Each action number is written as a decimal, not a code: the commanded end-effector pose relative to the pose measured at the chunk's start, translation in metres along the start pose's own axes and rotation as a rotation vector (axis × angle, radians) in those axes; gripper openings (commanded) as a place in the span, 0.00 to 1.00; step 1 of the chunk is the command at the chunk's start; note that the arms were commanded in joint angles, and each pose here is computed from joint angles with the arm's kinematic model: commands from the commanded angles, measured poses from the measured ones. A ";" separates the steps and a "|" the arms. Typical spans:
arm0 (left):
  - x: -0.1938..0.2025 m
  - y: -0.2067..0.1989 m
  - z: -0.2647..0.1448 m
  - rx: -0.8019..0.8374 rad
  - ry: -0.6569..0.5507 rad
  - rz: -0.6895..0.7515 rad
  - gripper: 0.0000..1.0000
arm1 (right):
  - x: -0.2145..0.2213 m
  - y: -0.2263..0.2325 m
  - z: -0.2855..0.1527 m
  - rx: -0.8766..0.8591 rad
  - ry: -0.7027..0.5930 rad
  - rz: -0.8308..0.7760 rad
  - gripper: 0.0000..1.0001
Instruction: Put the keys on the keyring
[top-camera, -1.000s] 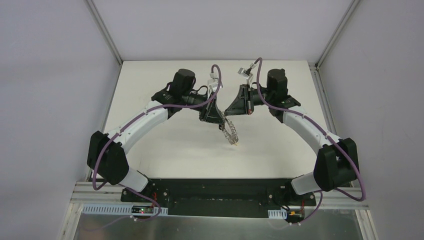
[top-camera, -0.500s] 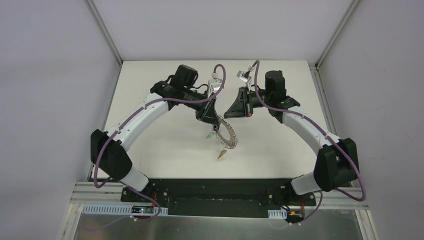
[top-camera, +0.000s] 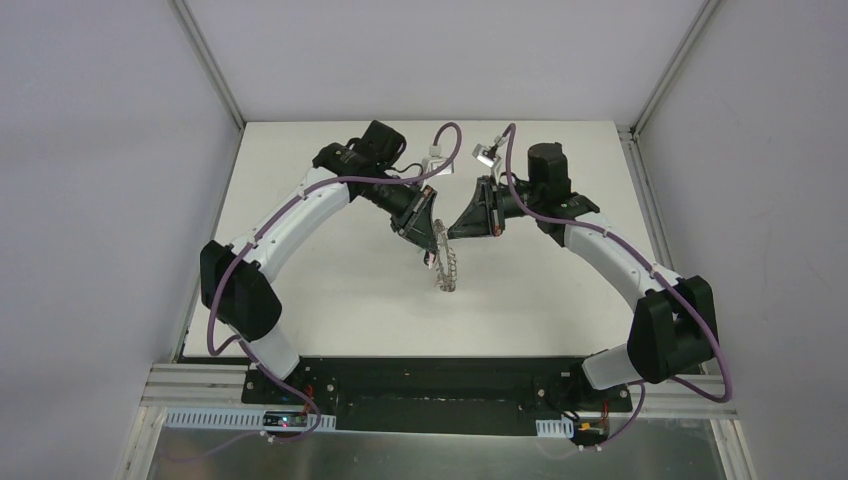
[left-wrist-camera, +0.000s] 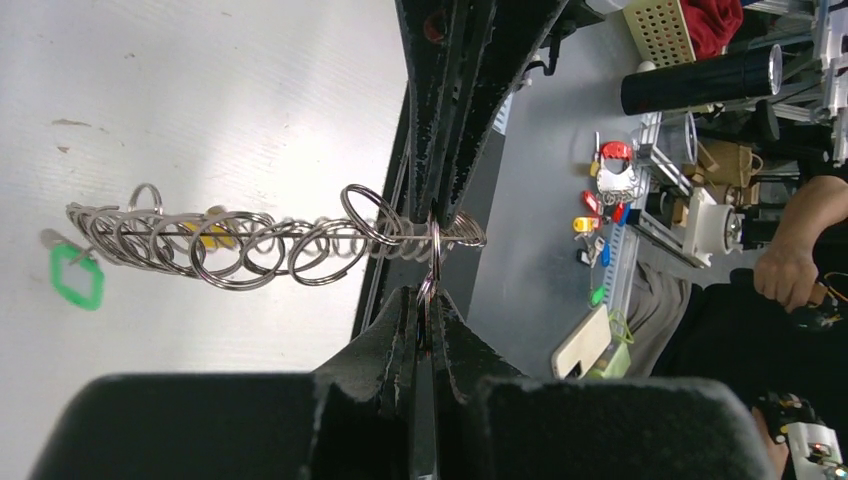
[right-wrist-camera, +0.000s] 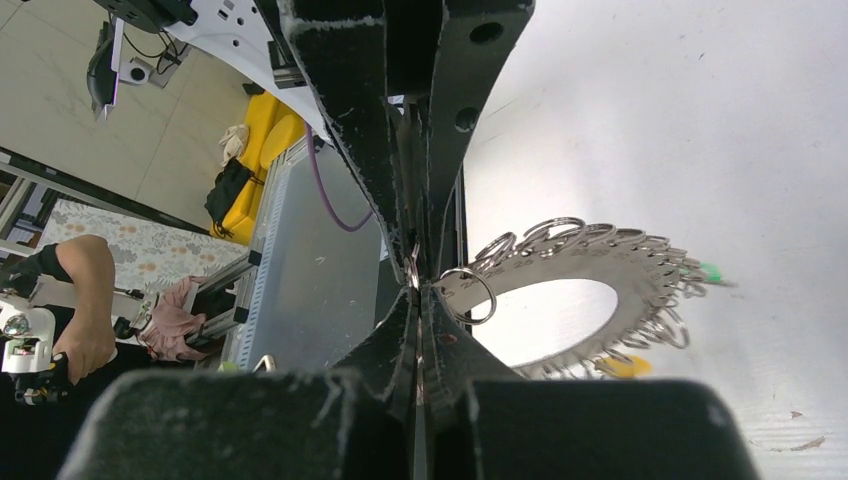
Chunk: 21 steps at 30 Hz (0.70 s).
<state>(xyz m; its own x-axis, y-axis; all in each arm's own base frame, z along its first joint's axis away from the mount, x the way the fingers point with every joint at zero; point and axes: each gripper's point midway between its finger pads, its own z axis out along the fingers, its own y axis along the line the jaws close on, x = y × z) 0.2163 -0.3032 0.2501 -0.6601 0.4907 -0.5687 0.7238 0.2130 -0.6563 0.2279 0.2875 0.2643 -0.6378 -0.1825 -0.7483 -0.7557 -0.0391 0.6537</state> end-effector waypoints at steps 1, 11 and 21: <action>-0.002 -0.023 -0.009 0.067 0.000 -0.087 0.00 | -0.012 0.008 -0.004 0.018 -0.028 -0.090 0.00; -0.018 -0.015 -0.001 0.086 -0.017 -0.189 0.00 | -0.019 -0.007 -0.023 0.121 -0.069 -0.107 0.27; -0.102 0.009 0.019 0.143 -0.089 -0.235 0.00 | -0.031 -0.008 -0.072 0.267 -0.147 -0.139 0.53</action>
<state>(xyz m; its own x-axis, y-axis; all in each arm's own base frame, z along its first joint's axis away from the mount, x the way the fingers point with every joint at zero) 0.2683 -0.3491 0.2569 -0.8089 0.4231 -0.4083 0.5423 0.2684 -0.7961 0.2646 0.2385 0.2703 -0.6001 -0.0746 -0.7965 -0.7938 0.1790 0.5813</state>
